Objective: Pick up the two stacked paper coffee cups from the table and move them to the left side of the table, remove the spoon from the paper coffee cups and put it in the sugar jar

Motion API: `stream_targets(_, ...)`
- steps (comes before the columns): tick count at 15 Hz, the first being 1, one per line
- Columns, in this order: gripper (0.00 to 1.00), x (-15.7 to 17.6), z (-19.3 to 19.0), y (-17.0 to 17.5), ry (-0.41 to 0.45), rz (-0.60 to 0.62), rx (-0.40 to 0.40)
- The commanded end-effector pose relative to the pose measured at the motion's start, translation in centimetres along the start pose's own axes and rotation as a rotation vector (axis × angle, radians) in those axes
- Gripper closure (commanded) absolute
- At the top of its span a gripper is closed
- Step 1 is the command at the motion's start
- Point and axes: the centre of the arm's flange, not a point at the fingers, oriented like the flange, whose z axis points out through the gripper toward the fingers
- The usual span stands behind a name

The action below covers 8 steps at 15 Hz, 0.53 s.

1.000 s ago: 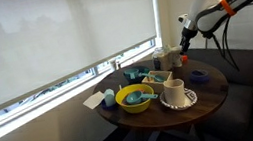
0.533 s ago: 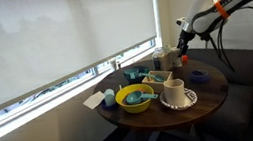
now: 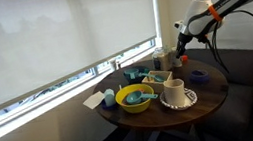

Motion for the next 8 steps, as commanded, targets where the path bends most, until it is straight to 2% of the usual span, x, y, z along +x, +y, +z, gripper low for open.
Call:
stream_targets(1,0.72,0.8,-0.8,0.6,-0.016,0.013,0.080)
stream_targets(5,1.00,0.6,-1.6,0.5,-0.067,0.053,0.128)
stream_targets(8,1.00,0.4,-2.5,0.7,-0.081,0.079,0.112)
